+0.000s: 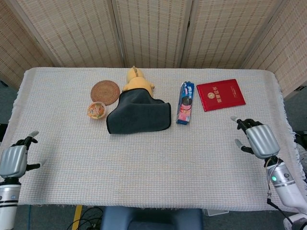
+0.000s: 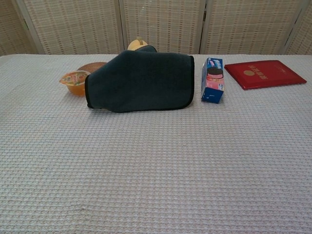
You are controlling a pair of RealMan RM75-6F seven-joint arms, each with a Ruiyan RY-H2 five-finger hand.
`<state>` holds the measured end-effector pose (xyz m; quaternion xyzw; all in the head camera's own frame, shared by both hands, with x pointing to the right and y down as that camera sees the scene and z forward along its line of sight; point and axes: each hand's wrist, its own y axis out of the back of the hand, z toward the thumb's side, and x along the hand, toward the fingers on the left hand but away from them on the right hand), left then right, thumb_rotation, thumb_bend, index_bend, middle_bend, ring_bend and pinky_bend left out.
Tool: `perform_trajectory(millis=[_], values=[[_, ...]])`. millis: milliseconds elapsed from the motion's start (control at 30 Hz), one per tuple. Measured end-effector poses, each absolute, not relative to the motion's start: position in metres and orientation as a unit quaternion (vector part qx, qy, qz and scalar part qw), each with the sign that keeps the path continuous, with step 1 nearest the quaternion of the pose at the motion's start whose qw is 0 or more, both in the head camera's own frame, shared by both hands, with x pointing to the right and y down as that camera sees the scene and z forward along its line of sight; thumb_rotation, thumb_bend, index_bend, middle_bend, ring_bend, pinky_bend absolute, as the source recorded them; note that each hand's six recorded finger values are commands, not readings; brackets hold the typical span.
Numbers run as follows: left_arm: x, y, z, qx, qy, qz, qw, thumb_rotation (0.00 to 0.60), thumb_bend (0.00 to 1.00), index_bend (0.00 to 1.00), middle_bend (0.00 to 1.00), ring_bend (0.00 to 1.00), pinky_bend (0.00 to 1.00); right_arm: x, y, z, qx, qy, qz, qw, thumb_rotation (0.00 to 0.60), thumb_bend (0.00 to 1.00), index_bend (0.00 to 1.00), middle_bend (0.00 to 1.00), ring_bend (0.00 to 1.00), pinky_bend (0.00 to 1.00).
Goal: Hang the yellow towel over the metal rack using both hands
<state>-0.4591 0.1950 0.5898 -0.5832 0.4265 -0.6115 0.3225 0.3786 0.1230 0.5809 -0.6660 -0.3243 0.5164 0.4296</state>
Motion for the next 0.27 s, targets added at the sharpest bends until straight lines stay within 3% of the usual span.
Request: perform_trajectory(millis=[267], values=[[-0.464, 0.231, 0.577, -0.583, 0.429, -0.603, 0.336, 0.600, 0.02, 0.21, 0.38, 0.36, 0.50, 0.403, 0.166, 0.577, -0.653, -0.357, 0.529, 0.408, 0.600, 0.33, 0.20, 0.42, 0.34, 0.46]])
